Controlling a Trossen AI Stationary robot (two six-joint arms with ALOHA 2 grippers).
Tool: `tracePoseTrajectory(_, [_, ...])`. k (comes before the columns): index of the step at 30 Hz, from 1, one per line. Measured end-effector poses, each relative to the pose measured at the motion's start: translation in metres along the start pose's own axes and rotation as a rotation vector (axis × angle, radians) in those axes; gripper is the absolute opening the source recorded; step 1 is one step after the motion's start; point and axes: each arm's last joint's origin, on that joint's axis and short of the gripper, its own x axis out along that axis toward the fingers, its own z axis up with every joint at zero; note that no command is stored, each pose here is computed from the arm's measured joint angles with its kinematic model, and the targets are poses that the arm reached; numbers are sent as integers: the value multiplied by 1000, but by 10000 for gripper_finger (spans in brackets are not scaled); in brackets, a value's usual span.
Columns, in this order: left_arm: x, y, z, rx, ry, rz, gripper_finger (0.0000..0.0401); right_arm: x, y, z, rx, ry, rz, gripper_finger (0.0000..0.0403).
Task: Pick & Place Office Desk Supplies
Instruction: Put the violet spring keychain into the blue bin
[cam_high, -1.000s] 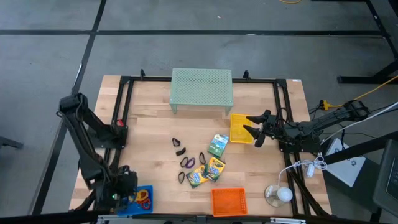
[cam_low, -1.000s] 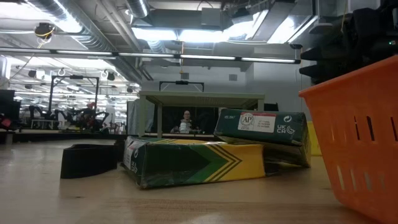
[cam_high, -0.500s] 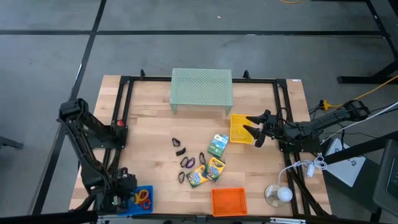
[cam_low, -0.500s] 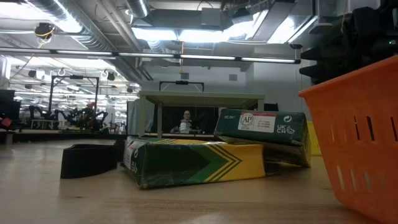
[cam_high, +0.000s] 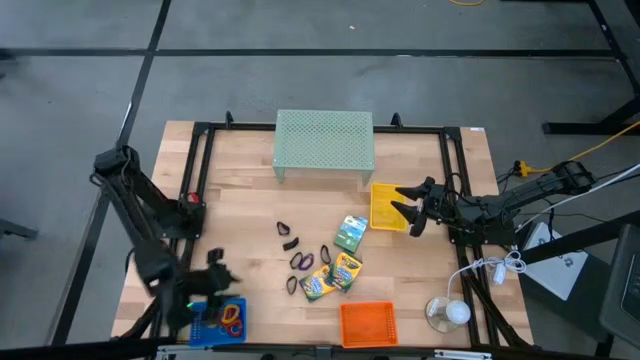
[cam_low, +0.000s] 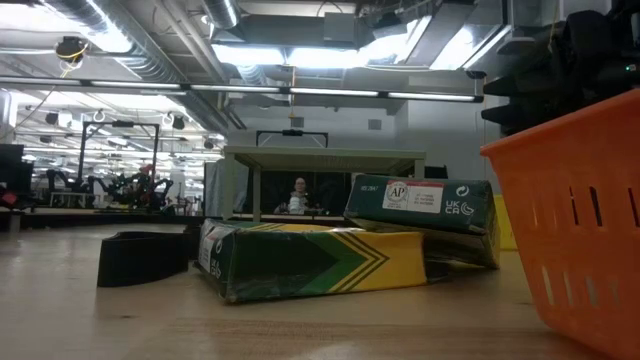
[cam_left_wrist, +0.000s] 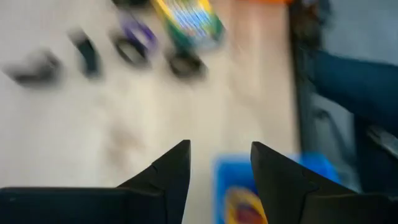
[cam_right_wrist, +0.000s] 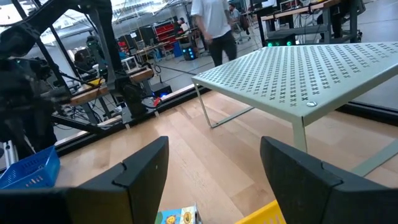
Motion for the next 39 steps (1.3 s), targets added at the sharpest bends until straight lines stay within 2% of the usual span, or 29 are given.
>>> tracePoseTrajectory(4, [25,21,31,102,8,71,155,0,0,0,0,0,0,256])
tracePoseTrajectory(7, [50,36,58,185,41,1,146,0,0,0,0,0,0,256])
tracePoseTrajectory(11, [76,60,95,266,-8,-128,140,0,0,0,-2,3,-1,256])
tracePoseTrajectory(15, [97,92,113,304,-4,-120,139,0,0,-1,-6,11,-4,256])
tracePoseTrajectory(20, [122,115,115,355,76,-132,139,0,-1,-3,-16,22,-8,256])
tracePoseTrajectory(25, [155,123,109,402,122,-161,137,0,-1,-4,-20,32,-12,256])
tracePoseTrajectory(30, [181,129,106,442,102,-156,134,0,-1,-4,-6,32,-13,256])
tracePoseTrajectory(35, [187,136,106,428,108,-142,134,0,-1,-4,-3,33,-13,256])
tracePoseTrajectory(39, [186,136,109,423,80,-179,133,0,-1,-4,-3,33,-13,255])
